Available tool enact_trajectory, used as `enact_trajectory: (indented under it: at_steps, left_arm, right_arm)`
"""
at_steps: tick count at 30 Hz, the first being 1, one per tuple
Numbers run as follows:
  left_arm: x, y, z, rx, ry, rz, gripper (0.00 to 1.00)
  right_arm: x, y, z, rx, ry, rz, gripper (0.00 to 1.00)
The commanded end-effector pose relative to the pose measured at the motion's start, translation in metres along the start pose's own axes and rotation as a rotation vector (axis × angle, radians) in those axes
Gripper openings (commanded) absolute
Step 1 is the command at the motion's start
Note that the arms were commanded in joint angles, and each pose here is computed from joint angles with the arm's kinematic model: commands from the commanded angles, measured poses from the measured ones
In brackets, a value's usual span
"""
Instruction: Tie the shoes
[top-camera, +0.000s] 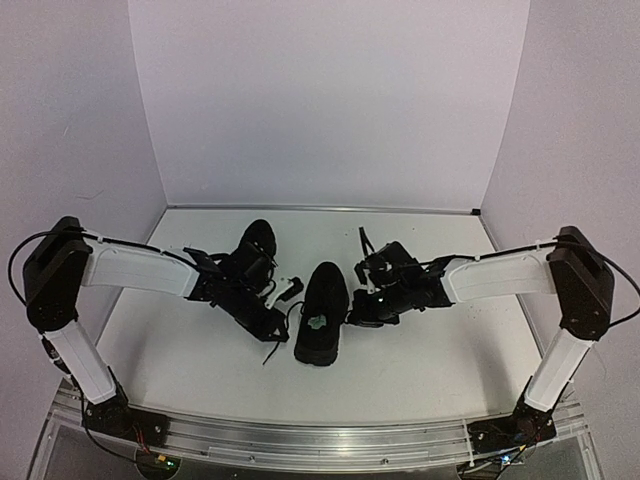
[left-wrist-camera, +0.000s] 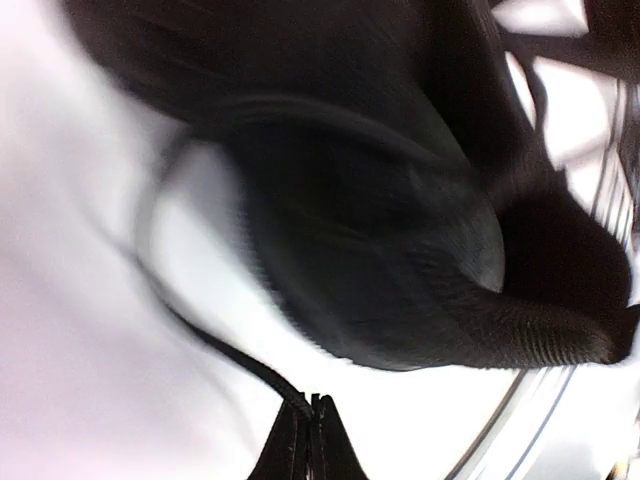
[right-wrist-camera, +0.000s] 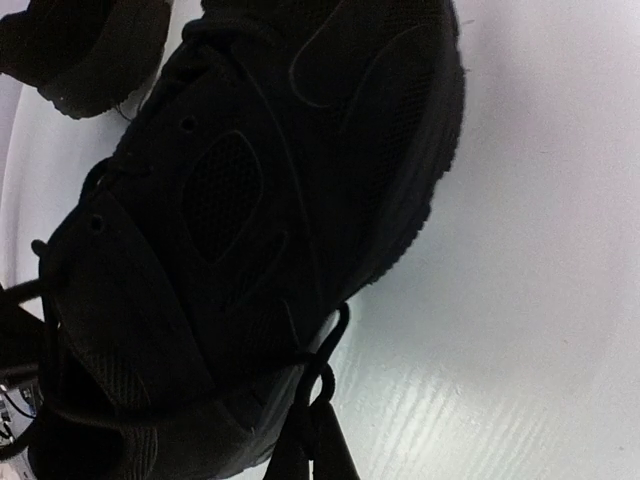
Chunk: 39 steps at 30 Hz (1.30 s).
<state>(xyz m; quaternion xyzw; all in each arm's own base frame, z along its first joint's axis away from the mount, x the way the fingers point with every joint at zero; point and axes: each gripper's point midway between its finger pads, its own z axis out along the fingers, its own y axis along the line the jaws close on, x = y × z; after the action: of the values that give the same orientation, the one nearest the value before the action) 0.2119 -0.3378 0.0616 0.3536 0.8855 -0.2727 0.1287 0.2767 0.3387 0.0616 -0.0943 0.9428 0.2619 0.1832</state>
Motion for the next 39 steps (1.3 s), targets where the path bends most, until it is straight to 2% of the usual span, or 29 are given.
enact_trajectory:
  at_steps: [1,5,9,14,19,29,36,39]
  left_arm:
    - [-0.039,0.037,-0.064,-0.108,-0.222,-0.18,0.0]
    - [-0.057,0.056,-0.113,-0.239,-0.367,-0.251,0.0]
    - [-0.06,0.076,-0.146,-0.393,-0.453,-0.334,0.0]
    - [-0.04,0.098,-0.159,-0.522,-0.406,-0.393,0.0]
    - [-0.013,0.123,-0.167,-0.634,-0.372,-0.478,0.0]
    - [0.0,0.157,-0.161,-0.668,-0.332,-0.54,0.0]
    - [0.016,0.198,-0.169,-0.674,-0.307,-0.621,0.0]
    - [0.012,0.202,-0.177,-0.671,-0.323,-0.601,0.0]
  right_arm:
    - [-0.033,-0.007,-0.061,-0.032,-0.164,0.102,0.0]
    - [-0.04,-0.019,-0.112,-0.027,-0.284,0.183,0.0]
    - [-0.026,-0.034,-0.135,-0.014,-0.321,0.277,0.0]
    - [0.0,-0.063,-0.138,0.064,-0.306,0.391,0.0]
    - [0.025,-0.106,-0.147,0.227,-0.337,0.51,0.0]
    - [0.05,-0.149,-0.141,0.372,-0.378,0.669,0.0]
    - [0.048,-0.164,-0.155,0.408,-0.439,0.687,0.0]
    - [0.043,-0.161,-0.159,0.393,-0.446,0.674,0.0]
